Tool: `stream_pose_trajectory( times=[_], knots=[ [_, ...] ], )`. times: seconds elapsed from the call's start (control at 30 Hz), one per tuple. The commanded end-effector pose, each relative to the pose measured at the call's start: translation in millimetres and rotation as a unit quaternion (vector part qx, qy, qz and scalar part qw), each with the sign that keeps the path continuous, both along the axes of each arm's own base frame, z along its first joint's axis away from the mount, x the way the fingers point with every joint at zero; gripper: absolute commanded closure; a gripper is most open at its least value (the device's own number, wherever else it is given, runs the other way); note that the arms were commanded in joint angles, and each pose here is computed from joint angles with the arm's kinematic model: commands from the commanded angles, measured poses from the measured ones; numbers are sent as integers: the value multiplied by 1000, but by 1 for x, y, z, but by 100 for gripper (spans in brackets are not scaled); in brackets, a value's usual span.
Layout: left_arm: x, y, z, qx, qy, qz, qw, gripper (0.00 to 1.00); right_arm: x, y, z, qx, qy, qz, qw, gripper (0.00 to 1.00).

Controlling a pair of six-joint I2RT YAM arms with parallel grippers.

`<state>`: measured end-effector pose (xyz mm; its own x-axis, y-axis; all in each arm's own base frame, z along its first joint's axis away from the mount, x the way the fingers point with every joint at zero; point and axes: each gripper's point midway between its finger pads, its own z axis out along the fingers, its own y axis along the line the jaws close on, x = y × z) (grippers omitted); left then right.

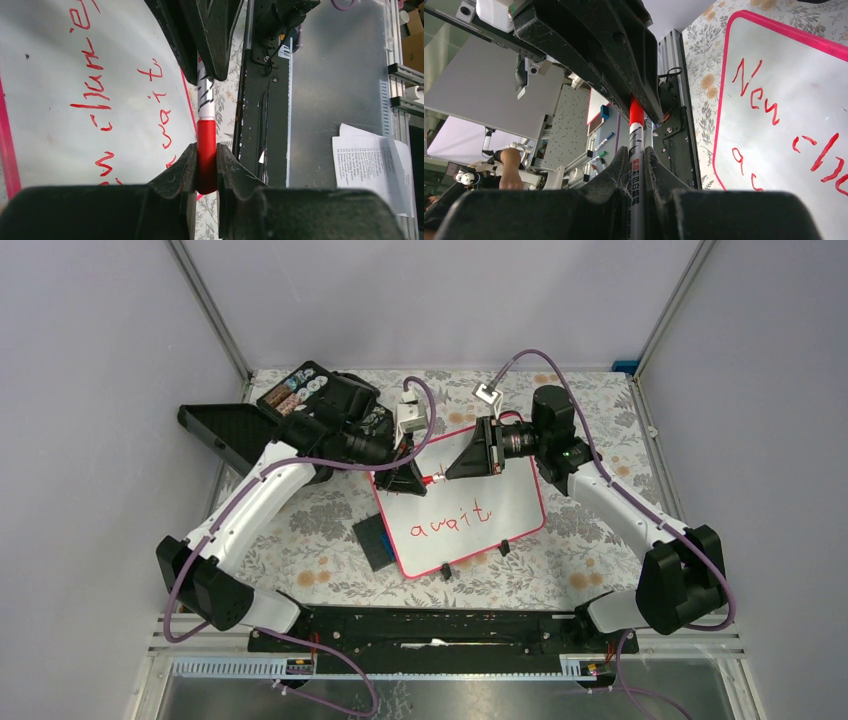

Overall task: Write a sentence on the whiteboard
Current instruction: Adjust the pen cap from the whiteboard marker.

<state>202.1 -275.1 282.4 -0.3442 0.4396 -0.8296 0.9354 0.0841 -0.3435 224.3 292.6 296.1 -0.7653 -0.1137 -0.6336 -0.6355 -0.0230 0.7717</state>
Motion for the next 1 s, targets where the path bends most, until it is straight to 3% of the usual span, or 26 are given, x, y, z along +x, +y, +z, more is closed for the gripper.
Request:
stream_pose_trajectory(
  times=[0.0, 0.27, 0.97],
  knots=[
    [3, -14, 12, -20, -22, -15, 999, 100, -4, 9, 13, 5, -38, 10, 999, 100],
    [19, -32, 14, -36, -8, 19, 999, 100, 3, 16, 1, -21, -40, -16, 999, 100],
    [12, -48, 48, -86, -63, -29, 994, 100, -48, 39, -11, -31, -19, 86, 996, 100]
  ],
)
